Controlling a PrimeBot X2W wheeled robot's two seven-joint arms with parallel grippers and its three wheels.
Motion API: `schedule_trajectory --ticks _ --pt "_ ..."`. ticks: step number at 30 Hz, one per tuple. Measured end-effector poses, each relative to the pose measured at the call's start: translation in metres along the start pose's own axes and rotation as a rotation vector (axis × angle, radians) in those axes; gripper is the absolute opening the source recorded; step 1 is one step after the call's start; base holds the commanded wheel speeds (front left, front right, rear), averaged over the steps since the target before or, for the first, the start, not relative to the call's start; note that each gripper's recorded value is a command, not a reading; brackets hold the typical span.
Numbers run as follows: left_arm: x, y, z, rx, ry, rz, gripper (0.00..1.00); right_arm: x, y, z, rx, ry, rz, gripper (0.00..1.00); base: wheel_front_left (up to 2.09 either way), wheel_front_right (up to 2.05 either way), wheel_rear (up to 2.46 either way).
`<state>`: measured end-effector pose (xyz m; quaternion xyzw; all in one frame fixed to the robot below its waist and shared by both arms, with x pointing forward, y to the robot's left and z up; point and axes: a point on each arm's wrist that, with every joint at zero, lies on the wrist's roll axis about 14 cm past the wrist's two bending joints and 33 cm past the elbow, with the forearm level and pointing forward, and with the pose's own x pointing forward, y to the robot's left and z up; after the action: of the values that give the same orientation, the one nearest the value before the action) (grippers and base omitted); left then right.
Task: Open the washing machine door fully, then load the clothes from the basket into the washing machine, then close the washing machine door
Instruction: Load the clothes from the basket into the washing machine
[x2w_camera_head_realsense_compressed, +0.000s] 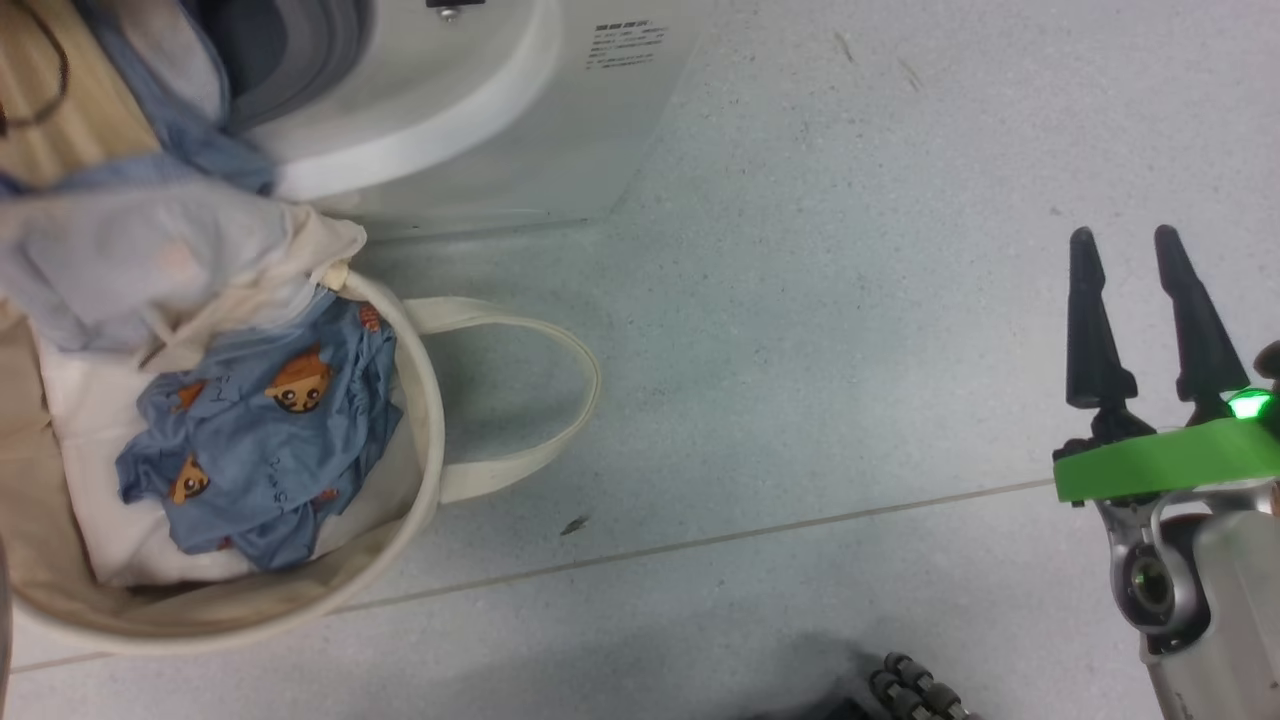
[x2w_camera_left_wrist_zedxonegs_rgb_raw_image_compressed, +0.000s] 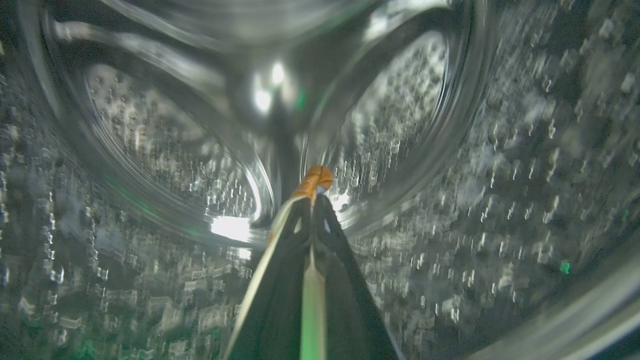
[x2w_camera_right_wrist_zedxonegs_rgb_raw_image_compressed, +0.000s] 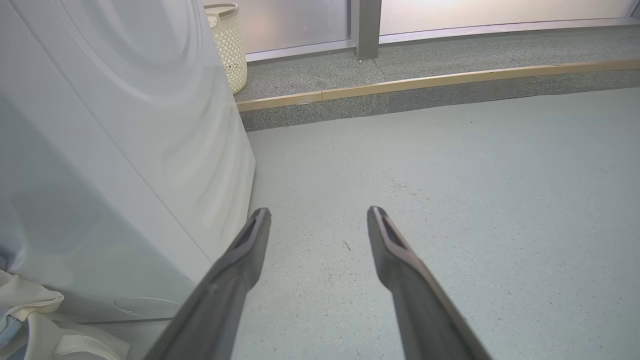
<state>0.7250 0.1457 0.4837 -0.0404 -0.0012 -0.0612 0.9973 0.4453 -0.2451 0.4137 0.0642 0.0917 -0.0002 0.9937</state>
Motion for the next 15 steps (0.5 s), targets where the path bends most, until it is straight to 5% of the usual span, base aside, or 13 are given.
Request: schedule_trajectory --ticks 5,11,14,15 --pt "0.006 0.001 0.034 -0.033 -0.128 0.016 0.00 0.003 0.001 0.001 -0.004 -0.008 0.000 1.00 0.00 0.00 0.00" --pt "-0.011 -0.001 -0.043 -0.016 0.102 0.013 0.00 0.001 0.003 0.002 0.006 -0.011 -0.003 1.00 0.00 0.00 0.00" --pt "-0.024 -0.011 -0.083 0.056 0.268 -0.037 0.20 0.000 0.003 0.002 0.011 -0.011 -0.008 1.00 0.00 0.00 0.00" --pt "-0.027 -0.012 -0.090 0.053 0.300 -0.035 0.43 0.000 0.003 0.002 0.012 -0.011 -0.009 1.00 0.00 0.00 0.00"
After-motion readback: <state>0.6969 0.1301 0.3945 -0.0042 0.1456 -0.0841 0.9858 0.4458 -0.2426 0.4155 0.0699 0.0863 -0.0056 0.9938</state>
